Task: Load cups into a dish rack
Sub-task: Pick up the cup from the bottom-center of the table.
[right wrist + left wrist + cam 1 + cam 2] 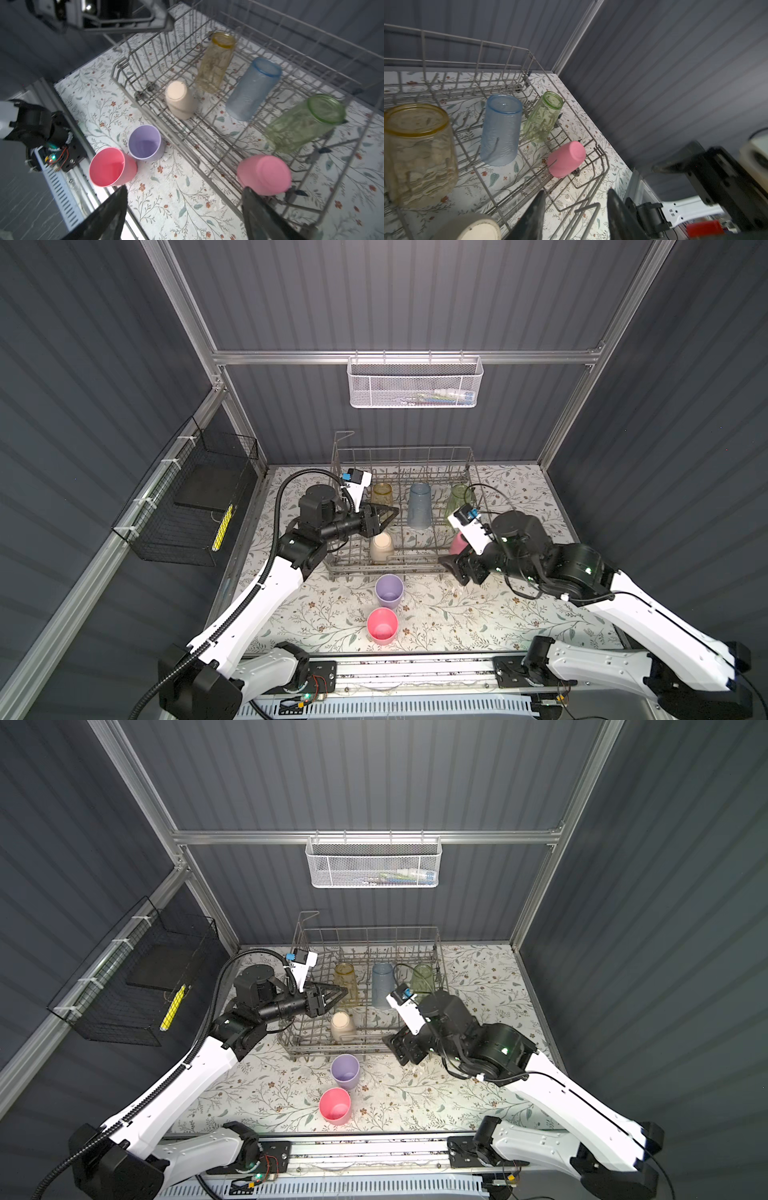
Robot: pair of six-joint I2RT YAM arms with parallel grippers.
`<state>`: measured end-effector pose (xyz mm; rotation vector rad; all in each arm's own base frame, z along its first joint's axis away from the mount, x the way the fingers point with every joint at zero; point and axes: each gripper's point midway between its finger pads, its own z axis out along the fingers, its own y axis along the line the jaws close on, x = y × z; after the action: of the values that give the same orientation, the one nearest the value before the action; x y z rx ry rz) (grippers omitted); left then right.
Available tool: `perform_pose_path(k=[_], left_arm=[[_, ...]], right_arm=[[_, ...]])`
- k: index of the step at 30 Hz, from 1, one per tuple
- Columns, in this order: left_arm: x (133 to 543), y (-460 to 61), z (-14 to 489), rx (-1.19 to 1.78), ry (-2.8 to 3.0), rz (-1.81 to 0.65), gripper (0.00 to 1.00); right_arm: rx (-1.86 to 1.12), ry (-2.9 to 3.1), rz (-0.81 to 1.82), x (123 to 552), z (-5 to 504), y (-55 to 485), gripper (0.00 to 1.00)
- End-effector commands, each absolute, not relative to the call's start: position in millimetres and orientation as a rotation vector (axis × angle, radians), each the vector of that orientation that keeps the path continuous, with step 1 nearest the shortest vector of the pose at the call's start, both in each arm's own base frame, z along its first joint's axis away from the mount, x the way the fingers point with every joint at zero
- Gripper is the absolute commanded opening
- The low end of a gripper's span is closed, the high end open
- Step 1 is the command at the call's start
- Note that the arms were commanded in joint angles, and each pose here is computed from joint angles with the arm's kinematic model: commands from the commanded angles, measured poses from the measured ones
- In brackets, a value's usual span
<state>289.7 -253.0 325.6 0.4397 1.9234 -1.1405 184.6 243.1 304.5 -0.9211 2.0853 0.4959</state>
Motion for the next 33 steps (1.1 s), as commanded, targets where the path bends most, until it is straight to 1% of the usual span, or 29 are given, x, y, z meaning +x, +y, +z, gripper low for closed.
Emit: perform_pose_path(k=[1, 4, 8, 16, 20, 22, 24, 33], left_arm=[[307, -227, 339, 0.308, 1.931, -0.975, 0.48], [316, -205, 338, 0.218, 1.959, -0.845, 0.48], [318, -179, 343, 0.122, 1.947, -0.730, 0.48], [320, -126, 343, -0.069, 1.976, -0.446, 0.53], [320, -121, 341, -0.094, 1.968, -0.428, 0.54], [320, -122, 340, -0.096, 1.968, -0.437, 0.54], [322, -124, 338, -0.093, 1.971, -0.442, 0.54], [323, -128, 337, -0.077, 1.976, -0.454, 0.54]], right_arm=[[-1.049, 2.062, 0.592, 168, 291, 273, 0.79], [-1.169, 2.077, 0.672, 147, 273, 298, 0.76], [-1.326, 2.062, 0.669, 125, 253, 320, 0.72], [-1.605, 2.029, 0.647, 85, 223, 347, 0.67], [-1.677, 2.024, 0.627, 80, 212, 357, 0.64], [-1.744, 1.990, 0.628, 67, 207, 365, 0.61], [-1.777, 1.985, 0.619, 65, 200, 371, 0.59], [-1.927, 1.982, 0.612, 58, 177, 395, 0.53]])
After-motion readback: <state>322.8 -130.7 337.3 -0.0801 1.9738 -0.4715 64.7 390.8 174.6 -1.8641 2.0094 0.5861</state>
